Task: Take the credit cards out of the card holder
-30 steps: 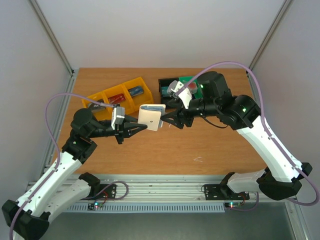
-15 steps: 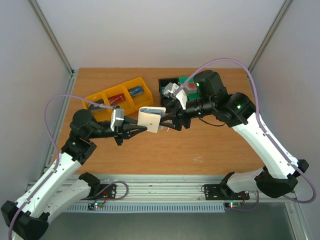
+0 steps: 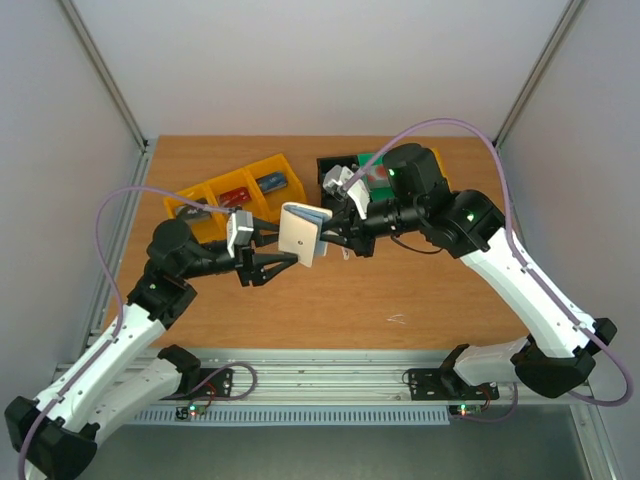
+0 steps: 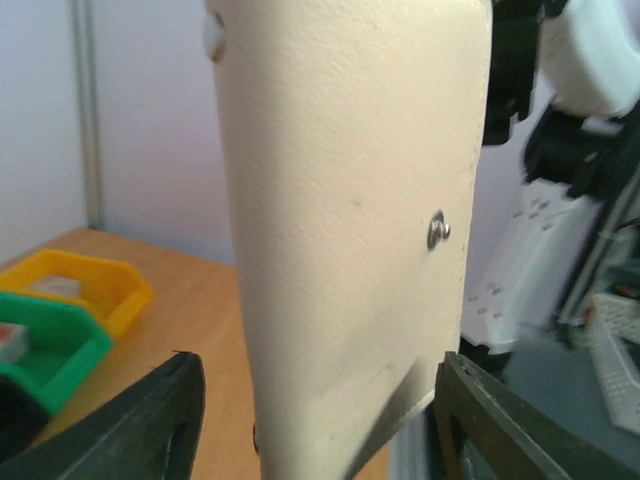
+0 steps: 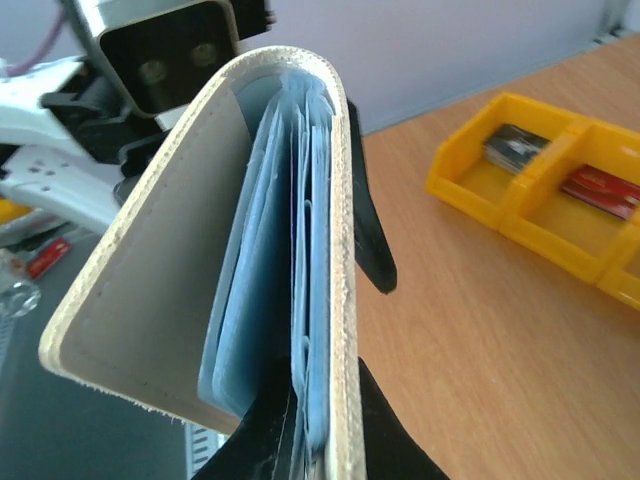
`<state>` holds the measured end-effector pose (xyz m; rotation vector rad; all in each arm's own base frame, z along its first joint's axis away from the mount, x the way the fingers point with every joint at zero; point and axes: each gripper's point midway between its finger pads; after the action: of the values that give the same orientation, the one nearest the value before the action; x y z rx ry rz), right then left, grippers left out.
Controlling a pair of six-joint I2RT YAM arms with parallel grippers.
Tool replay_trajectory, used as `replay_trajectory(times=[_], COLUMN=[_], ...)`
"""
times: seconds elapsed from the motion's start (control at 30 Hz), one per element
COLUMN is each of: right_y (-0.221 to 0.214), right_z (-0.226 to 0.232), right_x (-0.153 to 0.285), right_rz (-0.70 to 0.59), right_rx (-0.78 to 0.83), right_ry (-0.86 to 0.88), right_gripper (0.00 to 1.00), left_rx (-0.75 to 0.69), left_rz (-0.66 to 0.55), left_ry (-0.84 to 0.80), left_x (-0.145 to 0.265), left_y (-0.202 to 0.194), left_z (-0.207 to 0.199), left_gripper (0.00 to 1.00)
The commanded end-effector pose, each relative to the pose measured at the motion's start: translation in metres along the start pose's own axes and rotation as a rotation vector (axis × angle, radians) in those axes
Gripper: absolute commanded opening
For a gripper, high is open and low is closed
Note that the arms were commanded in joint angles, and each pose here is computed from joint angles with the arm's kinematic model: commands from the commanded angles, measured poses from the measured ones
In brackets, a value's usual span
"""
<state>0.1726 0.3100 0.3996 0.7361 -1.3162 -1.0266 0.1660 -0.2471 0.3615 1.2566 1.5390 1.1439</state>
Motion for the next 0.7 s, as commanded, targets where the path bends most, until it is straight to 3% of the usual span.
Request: replay_trajectory(times=[0.0,0.1,0.13,0.33,0.5,0.6,0.67], right_y=[-0.011,-0.024,-0.028,-0.033,-0.030,-0.025,-0.023], right_z=[-0.039,-0.066,-0.075,-0.097,-0.091,-0.086,-0.082], right_x=[-0.004,-0.005,-0.004,-0.007,-0.030,-0.038,-0.039], right_rz=[0.053,0.092,0.108,0.131,0.151,0.156,0.154], right_rx=[-0.125,-0.251,-0.294,-0.409,-0.423,-0.414,-0.394], right_ry=[-0.192,-0.332,-0.386,-0.552,-0.498,-0.442,-0.415], right_gripper=[0.01,0.01,0.01,0.01,0.01,0.01,0.01], left_rx=[0.023,0.030,0.031,0.042,0.083,0.113,0.102], left_rz=[-0.032,-0.031,-0.037,-0.050,-0.049,-0.074,-0.109], left_ry=[0.149,0.232,0.274,0.428,0.329,0.407,0.472], left_x=[-0.001,-0.001,0.000,0.006,-0.003,0.001,0.007], left_y=[-0.006,-0.010,-0.011,-0.012,-0.011,-0.009,-0.002], left_z=[0.031,0.050,0.058,0.089,0.076,0.091,0.100], left_gripper=[0.74,0.98,0.99,0.99,1.00,0.99,0.89])
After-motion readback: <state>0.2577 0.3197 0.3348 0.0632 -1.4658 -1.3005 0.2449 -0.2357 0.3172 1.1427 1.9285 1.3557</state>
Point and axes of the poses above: each gripper's point midway between its finger pads, its own x axis back along the fingers, its own z axis along the line the jaws close on, y = z × x, and after that the axes turned 7 degrees about x, right-handed
